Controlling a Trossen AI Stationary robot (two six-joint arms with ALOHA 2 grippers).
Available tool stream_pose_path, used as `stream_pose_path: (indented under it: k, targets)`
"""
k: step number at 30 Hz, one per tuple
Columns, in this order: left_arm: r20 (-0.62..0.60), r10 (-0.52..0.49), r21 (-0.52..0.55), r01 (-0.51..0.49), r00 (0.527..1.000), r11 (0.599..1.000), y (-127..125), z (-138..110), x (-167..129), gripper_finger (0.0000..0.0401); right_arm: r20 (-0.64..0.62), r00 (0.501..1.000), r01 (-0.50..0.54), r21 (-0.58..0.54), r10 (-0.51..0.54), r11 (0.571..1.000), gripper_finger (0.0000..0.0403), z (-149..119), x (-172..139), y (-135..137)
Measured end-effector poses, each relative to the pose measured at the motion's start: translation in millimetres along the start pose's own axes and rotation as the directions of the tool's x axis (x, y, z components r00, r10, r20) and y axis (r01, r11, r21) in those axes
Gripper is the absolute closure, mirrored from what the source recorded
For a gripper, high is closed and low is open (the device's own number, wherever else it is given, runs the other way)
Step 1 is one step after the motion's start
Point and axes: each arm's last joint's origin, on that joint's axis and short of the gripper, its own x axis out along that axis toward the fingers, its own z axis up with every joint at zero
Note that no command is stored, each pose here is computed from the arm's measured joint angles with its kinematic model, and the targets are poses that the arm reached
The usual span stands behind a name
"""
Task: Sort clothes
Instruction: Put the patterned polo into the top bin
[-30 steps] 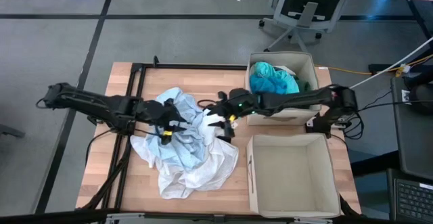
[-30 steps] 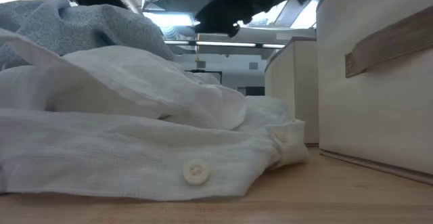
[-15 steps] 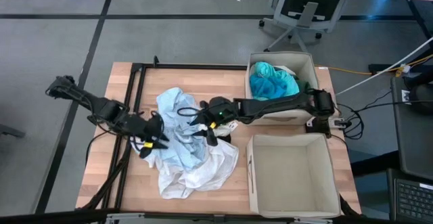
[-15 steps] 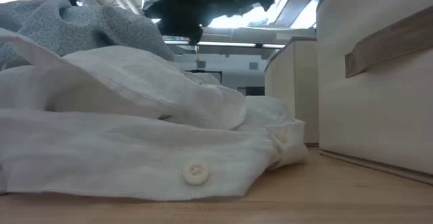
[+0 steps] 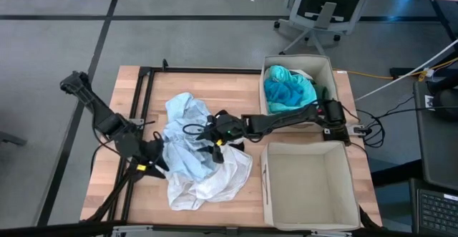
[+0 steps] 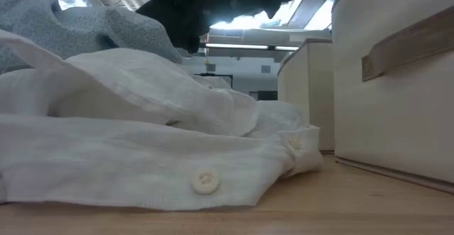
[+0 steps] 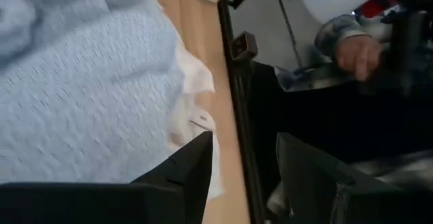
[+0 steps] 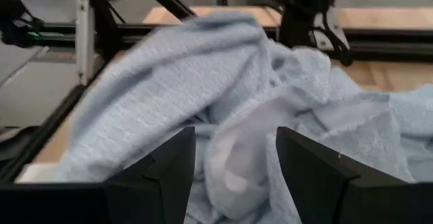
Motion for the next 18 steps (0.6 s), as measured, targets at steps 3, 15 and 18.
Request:
stream_pose_path:
  k: [3,15,18]
  targets:
    - [-0.014,0.043,-0.035,-0.044,0.999,0.998,-1.6,-6.5,2.7,0.0246,-0.013,1.000,0.011,0.012,-0.011,1.000,0.0194,-3.2,1.8,-1.0]
    - [0.090,0.397,0.028,-0.401,0.913,0.916,39.3,-29.1,48.9,0.0246,-0.011,1.000,0.007,0.011,-0.007,1.000,0.0194,-4.4,3.4,-1.2]
    - [0.160,0.476,0.076,-0.491,0.865,0.868,49.2,-24.5,55.3,0.0246,-0.012,1.000,0.007,0.011,-0.007,1.000,0.0194,-7.0,5.9,-1.6]
